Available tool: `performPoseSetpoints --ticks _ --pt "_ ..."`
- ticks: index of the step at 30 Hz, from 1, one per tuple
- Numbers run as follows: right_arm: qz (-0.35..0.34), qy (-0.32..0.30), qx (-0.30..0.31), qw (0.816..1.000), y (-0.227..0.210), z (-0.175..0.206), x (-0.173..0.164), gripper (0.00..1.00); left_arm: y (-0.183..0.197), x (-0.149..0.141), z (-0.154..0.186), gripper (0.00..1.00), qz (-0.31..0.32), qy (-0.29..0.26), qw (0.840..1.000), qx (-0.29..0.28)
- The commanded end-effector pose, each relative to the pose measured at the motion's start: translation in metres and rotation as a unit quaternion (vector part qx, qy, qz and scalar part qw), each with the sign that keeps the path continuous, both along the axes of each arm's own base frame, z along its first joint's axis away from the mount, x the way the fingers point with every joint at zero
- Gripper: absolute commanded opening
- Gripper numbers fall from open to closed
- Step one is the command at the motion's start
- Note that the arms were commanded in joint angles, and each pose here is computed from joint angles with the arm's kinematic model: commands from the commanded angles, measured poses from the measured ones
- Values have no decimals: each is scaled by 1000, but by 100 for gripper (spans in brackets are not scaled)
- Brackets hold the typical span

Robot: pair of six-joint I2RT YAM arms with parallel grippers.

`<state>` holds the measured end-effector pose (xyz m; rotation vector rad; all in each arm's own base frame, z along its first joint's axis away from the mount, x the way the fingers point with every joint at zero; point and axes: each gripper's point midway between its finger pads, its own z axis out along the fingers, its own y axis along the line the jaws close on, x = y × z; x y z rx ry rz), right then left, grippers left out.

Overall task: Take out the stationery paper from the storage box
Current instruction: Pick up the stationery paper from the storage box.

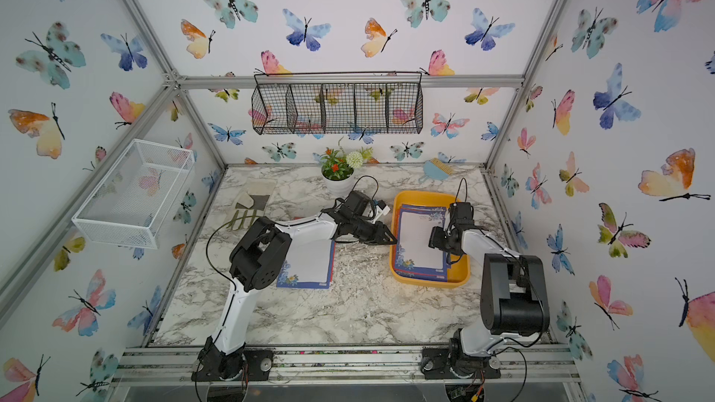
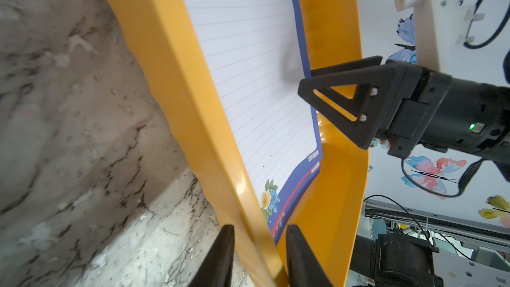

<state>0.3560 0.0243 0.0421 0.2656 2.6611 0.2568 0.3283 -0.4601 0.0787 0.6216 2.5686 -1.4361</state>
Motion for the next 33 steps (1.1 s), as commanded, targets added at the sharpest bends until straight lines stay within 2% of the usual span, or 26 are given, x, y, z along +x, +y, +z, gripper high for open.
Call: performPoseSetpoints --ticks 1,6,11,21,33 --pt "2 -3 2 1000 0 6 3 55 4 -7 -23 33 -2 21 999 31" --pt "4 -17 8 1000 2 15 4 42 4 -6 -24 33 -2 21 999 31" --pt "29 -38 46 998 17 23 7 27 4 -7 -29 33 -2 26 999 35" --pt "68 -62 115 989 43 31 8 22 3 -11 -37 29 -6 32 999 39" --pt "107 -71 152 980 60 36 8 22 0 -14 -38 26 -10 32 999 40"
